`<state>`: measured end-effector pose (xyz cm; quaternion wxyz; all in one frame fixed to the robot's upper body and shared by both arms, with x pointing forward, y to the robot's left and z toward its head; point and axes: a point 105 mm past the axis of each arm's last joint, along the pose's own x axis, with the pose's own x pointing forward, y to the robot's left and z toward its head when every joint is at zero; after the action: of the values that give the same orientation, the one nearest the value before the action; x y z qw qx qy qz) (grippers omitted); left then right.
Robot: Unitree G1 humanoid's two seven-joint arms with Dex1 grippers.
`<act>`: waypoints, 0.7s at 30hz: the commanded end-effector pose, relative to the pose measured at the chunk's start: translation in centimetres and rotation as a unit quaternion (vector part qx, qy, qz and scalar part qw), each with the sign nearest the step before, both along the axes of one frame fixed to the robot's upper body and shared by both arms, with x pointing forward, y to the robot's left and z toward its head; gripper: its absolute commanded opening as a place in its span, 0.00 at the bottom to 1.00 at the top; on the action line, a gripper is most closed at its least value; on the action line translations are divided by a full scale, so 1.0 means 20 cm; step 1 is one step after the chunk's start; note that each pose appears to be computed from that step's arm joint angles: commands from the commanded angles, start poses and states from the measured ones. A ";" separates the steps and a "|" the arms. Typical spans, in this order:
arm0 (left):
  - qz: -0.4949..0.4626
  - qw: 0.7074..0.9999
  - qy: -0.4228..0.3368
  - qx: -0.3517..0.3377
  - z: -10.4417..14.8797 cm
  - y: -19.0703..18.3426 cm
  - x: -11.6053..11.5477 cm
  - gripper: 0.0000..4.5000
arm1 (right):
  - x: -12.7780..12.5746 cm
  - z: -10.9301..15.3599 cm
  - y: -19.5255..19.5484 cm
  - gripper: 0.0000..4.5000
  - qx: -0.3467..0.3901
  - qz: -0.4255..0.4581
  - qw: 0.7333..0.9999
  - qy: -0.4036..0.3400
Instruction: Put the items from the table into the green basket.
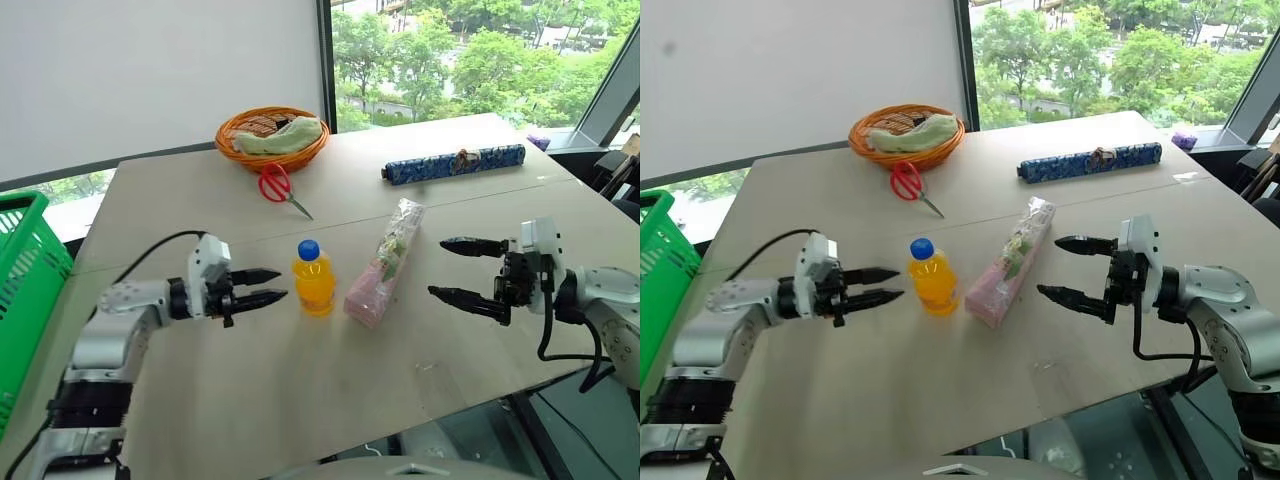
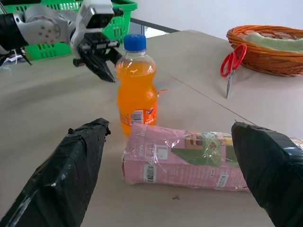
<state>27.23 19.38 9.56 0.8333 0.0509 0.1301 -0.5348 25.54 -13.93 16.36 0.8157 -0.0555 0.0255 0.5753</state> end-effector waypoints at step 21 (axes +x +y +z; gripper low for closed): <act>0.008 0.999 -0.036 -0.034 0.02 -0.13 0.06 0.98 | -0.03 0.10 0.02 1.00 0.019 0.011 0.999 -0.026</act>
<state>27.92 17.07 8.70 0.8401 0.0306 0.1104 -0.5302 25.05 -13.35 17.15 0.8084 -0.0383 0.0215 0.5870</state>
